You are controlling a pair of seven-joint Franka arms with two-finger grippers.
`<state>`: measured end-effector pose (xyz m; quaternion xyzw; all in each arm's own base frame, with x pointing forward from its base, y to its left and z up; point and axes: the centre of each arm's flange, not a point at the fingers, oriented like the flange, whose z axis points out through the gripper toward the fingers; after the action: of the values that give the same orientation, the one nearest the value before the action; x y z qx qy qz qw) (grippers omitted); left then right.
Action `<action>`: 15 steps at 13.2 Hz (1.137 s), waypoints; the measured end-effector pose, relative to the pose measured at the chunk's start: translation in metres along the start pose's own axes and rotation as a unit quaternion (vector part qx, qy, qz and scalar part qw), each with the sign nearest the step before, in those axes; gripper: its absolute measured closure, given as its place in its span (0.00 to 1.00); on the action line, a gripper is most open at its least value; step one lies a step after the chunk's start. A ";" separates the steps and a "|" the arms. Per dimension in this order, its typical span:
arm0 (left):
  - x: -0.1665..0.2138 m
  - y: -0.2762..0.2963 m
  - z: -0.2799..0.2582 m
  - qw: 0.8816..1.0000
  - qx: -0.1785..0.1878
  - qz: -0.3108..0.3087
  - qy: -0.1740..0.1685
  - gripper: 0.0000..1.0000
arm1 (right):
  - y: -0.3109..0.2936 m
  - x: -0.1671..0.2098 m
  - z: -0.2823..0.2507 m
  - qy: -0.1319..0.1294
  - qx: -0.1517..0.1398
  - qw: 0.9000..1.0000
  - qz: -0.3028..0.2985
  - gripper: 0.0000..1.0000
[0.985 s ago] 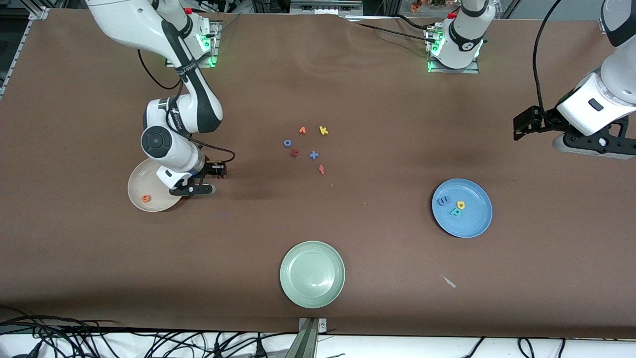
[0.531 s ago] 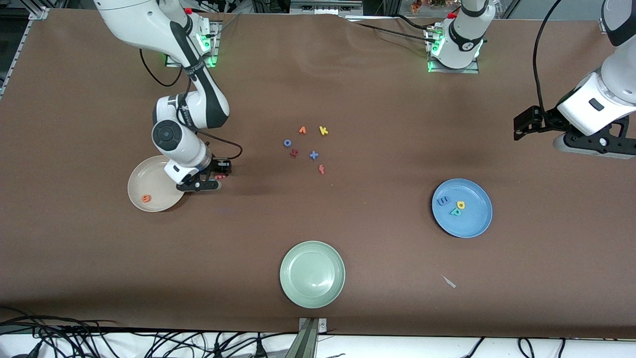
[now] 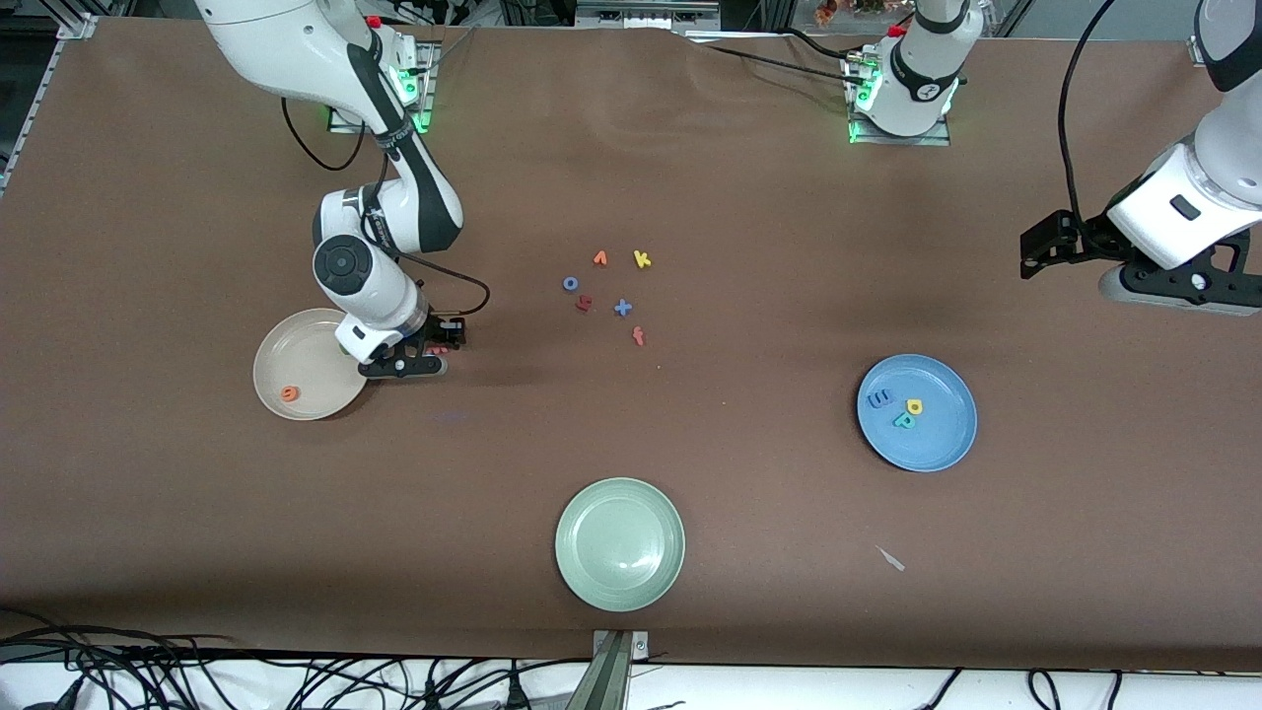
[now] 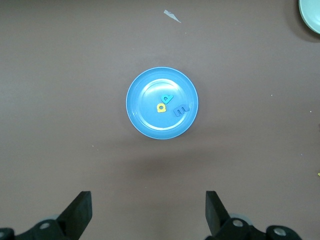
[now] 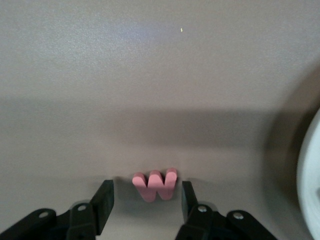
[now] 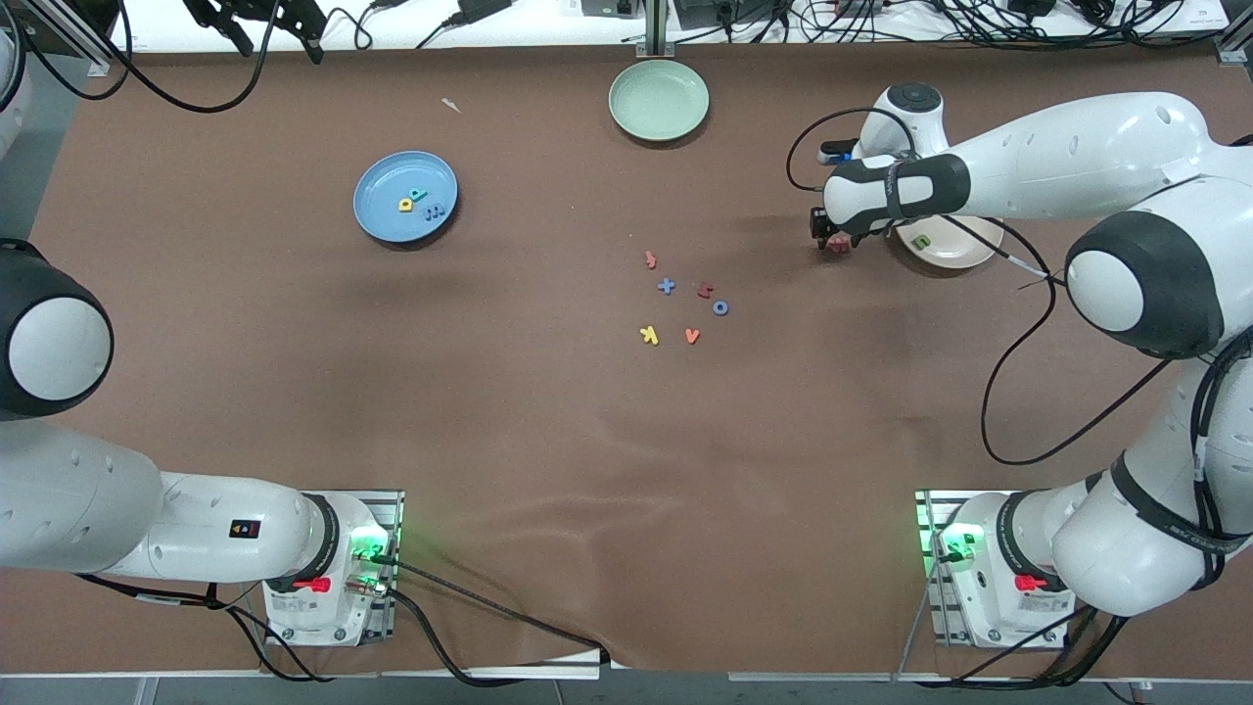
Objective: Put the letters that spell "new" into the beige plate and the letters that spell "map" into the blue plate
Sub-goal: 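Move the right gripper to the pink W and grasp it, then drop the pink W onto the cream plate with the right gripper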
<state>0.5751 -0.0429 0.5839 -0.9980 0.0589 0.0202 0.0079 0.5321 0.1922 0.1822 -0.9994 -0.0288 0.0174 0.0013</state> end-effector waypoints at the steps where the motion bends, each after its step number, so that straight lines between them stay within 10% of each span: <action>1: 0.000 -0.002 -0.001 1.000 0.000 -0.002 0.001 0.00 | 0.001 -0.002 0.002 0.002 0.000 1.000 0.000 0.37; 11: 0.000 -0.011 -0.003 1.000 0.000 -0.009 0.004 0.00 | 0.004 0.001 -0.002 0.010 0.000 1.000 -0.009 0.65; 15: 0.001 -0.011 -0.003 1.000 0.000 -0.009 0.004 0.00 | 0.028 0.032 -0.051 -0.030 -0.004 0.999 -0.033 0.67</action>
<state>0.5770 -0.0324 0.5874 -0.9986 0.0497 0.0162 0.0076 0.5671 0.1665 0.2321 -0.9969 -0.0620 0.0477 -0.0030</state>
